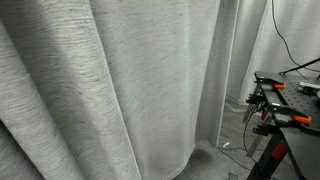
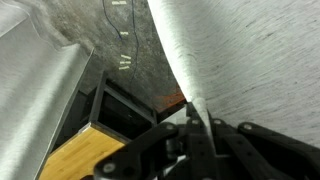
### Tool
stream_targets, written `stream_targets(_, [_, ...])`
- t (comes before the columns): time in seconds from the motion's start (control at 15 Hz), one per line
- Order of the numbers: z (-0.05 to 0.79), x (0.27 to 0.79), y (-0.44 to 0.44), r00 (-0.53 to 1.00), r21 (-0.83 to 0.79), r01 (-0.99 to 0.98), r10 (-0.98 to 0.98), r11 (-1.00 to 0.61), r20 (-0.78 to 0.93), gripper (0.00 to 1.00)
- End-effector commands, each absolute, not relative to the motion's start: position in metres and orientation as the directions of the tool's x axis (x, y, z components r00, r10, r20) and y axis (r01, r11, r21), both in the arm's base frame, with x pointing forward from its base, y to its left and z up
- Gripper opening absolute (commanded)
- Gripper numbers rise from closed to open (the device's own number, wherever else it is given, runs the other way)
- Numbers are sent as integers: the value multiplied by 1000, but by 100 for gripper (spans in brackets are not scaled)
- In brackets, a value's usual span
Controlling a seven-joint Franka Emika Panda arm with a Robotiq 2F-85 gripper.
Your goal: Draw the curtain closed
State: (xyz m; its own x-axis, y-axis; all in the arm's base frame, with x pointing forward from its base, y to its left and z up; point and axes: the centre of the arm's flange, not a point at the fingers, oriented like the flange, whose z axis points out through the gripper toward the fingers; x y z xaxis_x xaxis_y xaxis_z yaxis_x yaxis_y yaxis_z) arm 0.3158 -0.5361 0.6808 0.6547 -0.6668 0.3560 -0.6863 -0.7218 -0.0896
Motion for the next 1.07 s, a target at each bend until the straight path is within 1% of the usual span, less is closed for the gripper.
stream_targets(0.0, [663,303,-589,594,-111,-759,-752,-642,285,0])
stream_targets(0.27, [663,299,-600,533,-152,-797,-799,-584,279,0])
stream_targets(0.4, [662,298,-606,470,-195,-832,-846,-520,251,0])
stream_targets(0.67, [657,291,-623,392,-248,-868,-900,-430,190,0])
stream_targets(1.0, [654,266,-648,306,-299,-894,-942,-333,137,0])
